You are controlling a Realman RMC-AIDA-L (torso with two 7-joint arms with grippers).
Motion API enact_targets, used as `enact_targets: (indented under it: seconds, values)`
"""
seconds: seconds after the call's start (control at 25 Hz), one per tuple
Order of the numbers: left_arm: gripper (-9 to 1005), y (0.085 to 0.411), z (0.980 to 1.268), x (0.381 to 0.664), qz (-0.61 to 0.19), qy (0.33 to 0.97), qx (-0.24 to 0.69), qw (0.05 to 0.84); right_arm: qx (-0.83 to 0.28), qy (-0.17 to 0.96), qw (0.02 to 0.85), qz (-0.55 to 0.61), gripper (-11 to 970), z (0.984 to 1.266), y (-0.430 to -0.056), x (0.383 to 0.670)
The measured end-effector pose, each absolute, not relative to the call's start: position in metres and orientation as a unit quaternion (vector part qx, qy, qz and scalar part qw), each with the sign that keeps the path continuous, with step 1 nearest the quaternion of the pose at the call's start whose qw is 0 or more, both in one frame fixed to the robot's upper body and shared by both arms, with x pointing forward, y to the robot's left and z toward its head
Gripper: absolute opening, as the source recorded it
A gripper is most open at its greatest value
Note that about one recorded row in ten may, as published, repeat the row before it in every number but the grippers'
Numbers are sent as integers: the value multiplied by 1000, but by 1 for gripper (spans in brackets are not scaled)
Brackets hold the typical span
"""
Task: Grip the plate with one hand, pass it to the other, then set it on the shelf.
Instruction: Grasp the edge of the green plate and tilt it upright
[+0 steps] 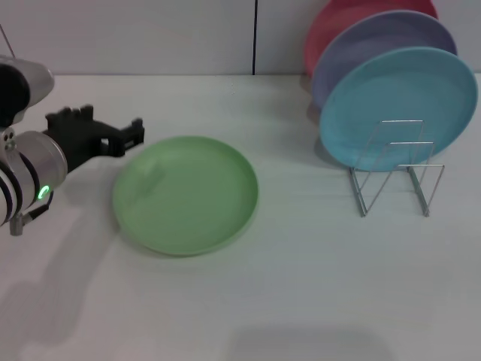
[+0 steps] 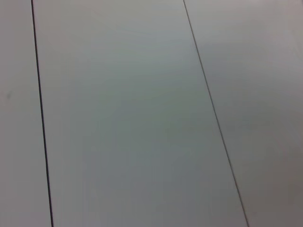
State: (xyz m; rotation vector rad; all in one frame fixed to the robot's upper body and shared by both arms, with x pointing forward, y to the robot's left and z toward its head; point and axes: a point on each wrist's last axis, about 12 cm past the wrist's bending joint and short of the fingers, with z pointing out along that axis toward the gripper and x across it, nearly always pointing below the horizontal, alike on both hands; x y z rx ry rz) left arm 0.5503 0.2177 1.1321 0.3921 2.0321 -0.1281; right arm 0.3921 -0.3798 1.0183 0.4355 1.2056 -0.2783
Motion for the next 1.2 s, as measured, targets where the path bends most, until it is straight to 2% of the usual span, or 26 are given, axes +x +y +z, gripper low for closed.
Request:
enact_targets:
  seconds: [0.28,1.2]
  values:
    - [799,209,1137,545,-74,862,165,473,203,575,782,-126,789,1016,-382,400]
    - [798,219,1097,564,-60,895,144,417,193,588,777,-116,789,1015,-381,410]
